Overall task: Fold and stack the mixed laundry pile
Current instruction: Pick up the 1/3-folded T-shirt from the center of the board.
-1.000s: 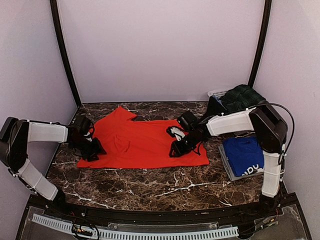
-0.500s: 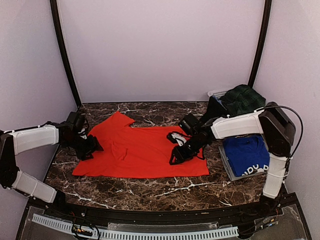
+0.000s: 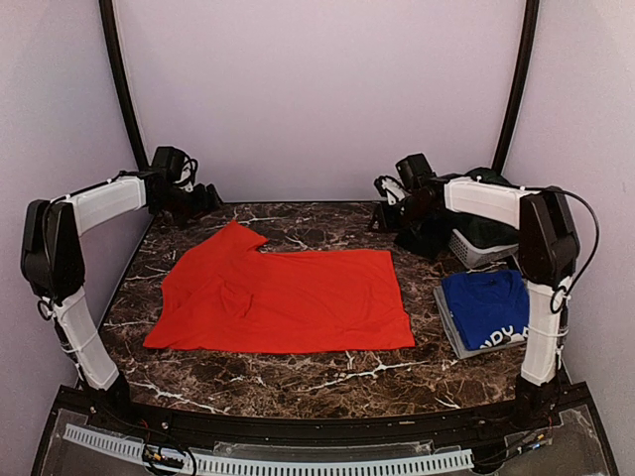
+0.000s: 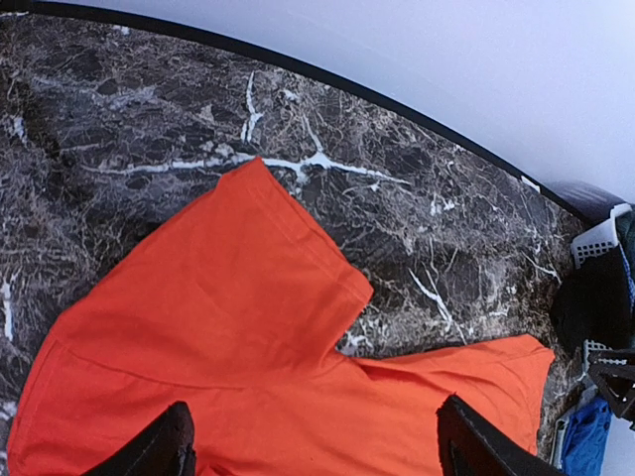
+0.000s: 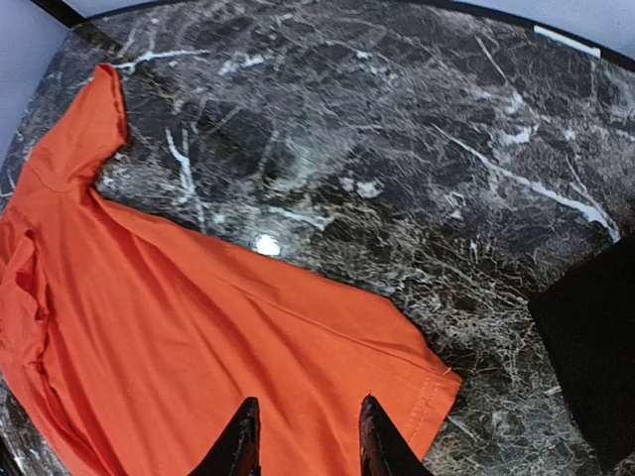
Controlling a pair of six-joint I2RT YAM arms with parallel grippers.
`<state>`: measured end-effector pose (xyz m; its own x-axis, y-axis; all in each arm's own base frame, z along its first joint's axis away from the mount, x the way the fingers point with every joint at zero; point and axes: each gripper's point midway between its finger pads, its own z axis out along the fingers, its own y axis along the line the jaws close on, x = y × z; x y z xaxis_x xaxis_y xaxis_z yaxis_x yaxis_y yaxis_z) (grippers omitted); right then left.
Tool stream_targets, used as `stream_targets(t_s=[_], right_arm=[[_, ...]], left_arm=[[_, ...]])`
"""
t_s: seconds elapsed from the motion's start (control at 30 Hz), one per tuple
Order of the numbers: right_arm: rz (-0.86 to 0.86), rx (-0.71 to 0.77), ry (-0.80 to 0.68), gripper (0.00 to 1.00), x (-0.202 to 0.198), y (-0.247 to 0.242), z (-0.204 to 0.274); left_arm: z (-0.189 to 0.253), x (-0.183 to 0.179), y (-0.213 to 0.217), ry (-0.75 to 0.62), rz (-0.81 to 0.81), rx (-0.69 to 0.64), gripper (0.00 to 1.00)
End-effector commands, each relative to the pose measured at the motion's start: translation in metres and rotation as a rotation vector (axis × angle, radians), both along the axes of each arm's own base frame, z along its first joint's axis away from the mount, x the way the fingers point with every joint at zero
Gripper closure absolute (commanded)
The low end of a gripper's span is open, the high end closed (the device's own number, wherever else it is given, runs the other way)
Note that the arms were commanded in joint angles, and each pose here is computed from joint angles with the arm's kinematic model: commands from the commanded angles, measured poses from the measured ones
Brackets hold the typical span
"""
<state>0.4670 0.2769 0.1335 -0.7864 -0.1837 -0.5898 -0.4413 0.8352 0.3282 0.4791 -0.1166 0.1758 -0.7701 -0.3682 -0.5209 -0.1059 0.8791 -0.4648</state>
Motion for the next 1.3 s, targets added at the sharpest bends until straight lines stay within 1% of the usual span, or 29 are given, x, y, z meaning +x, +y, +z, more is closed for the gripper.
stream_targets(t_s=[0.0,0.17,0.27,0.37,0.53,0.57,0.7,0.8,0.83,0.87,0.9,0.93,0.97,1.0,1.07,1.27], right_arm=[[-0.062,-0.135,0.059,0.7,0.011,-0.028,-0.041],[-0.085,-0.165,0.084,0.7,0.014,-0.04,-0.056],[-0.087,-0.183,0.094,0.68,0.014,-0.043,-0.068],[-0.096,-0.214,0.101,0.65,0.017,-0.048,-0.077],[-0.1,-0.216,0.115,0.65,0.022,-0.051,-0.087],[-0.096,-0.211,0.12,0.65,0.022,-0.051,-0.089],[-0.081,-0.211,0.126,0.66,0.023,-0.048,-0.097],[-0.073,-0.21,0.123,0.66,0.026,-0.048,-0.099],[-0.071,-0.205,0.123,0.66,0.027,-0.047,-0.099],[-0.068,-0.201,0.124,0.66,0.028,-0.046,-0.1],[-0.068,-0.199,0.126,0.66,0.028,-0.046,-0.1],[-0.067,-0.198,0.128,0.66,0.029,-0.046,-0.101],[-0.065,-0.197,0.13,0.66,0.028,-0.045,-0.102],[-0.063,-0.194,0.132,0.66,0.028,-0.045,-0.104],[-0.061,-0.194,0.136,0.67,0.028,-0.045,-0.106],[-0.049,-0.191,0.137,0.67,0.03,-0.043,-0.11]], left_arm=[[-0.002,0.02,0.012,-0.001,-0.016,0.046,0.17],[-0.008,0.034,0.026,0.008,0.007,0.029,0.19],[-0.016,0.037,0.03,0.019,0.013,0.039,0.19],[-0.03,0.043,0.038,0.034,0.015,0.088,0.19],[-0.047,0.051,0.053,0.071,0.033,0.193,0.21],[-0.056,0.05,0.055,0.098,0.032,0.204,0.22],[-0.063,0.062,0.06,0.113,0.03,0.249,0.3],[-0.078,0.068,0.062,0.134,0.006,0.289,0.4],[-0.076,0.072,0.063,0.131,0.004,0.298,0.42],[-0.087,0.073,0.063,0.15,-0.011,0.312,0.44],[-0.086,0.076,0.063,0.149,-0.021,0.321,0.45],[-0.099,0.074,0.063,0.185,-0.03,0.327,0.47],[-0.099,0.078,0.063,0.182,-0.039,0.332,0.48],[-0.113,0.076,0.063,0.217,-0.048,0.336,0.48],[-0.123,0.076,0.063,0.236,-0.059,0.345,0.49],[-0.142,0.079,0.066,0.259,-0.077,0.38,0.51]])
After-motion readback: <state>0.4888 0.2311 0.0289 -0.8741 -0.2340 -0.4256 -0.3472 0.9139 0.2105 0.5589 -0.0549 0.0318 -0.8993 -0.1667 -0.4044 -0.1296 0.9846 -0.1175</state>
